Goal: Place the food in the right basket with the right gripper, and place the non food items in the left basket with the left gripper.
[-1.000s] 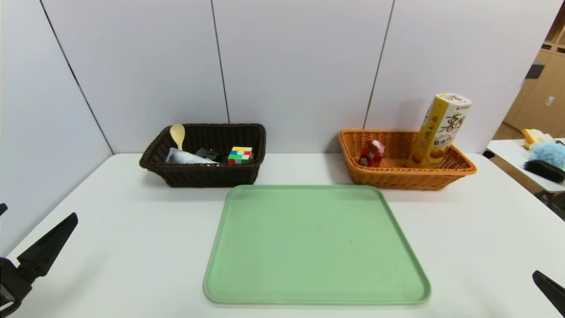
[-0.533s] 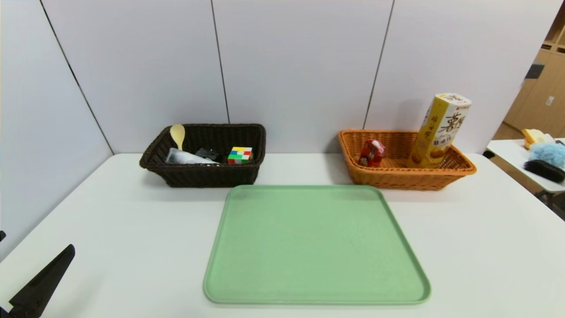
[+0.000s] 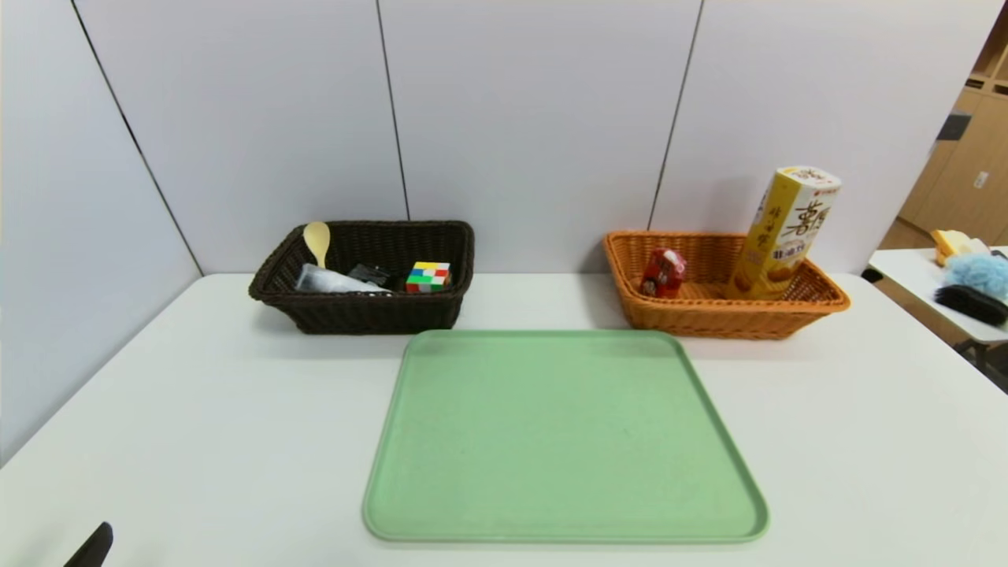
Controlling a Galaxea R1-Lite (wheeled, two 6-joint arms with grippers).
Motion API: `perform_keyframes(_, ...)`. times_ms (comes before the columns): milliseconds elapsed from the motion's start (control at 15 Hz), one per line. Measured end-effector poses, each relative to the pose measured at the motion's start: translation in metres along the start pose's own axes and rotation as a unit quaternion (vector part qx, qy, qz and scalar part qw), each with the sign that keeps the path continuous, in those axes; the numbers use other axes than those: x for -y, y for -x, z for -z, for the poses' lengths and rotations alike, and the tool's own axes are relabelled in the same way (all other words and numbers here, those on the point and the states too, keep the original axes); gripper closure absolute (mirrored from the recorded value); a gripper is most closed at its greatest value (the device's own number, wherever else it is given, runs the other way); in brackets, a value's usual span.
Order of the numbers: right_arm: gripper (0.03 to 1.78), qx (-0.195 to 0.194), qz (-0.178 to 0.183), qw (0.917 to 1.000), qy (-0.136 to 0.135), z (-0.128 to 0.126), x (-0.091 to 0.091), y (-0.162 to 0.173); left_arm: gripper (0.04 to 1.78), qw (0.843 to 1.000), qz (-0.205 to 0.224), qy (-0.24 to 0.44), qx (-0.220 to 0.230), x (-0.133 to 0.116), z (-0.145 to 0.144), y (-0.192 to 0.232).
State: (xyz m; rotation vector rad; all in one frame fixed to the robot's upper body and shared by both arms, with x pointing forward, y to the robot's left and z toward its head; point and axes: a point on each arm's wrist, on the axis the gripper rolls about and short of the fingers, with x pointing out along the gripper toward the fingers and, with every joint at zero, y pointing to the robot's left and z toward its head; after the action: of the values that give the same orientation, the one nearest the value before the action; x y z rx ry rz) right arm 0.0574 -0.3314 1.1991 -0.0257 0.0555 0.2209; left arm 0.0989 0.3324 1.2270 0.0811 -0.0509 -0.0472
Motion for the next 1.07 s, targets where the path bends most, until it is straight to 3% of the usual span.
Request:
perform_keyframes(400,0.11,0.001,0.009,1.0,-0.001,0.002,0.0,0.0,0.13,1.0,0.009,0.017,-0.01,0.004,0.035,0.029)
perform_keyframes(733,0.11,-0.015,0.074,0.9971,-0.003,0.009,0.004,-0.003,0.13,1.0,0.002,0.014,0.003,0.005,0.037,0.032)
perform_keyframes(1067,0.11,-0.025,0.114,0.9932,0.001,0.014,0.006,-0.004,0.13,0.999,-0.022,0.017,-0.027,0.004,0.043,0.032)
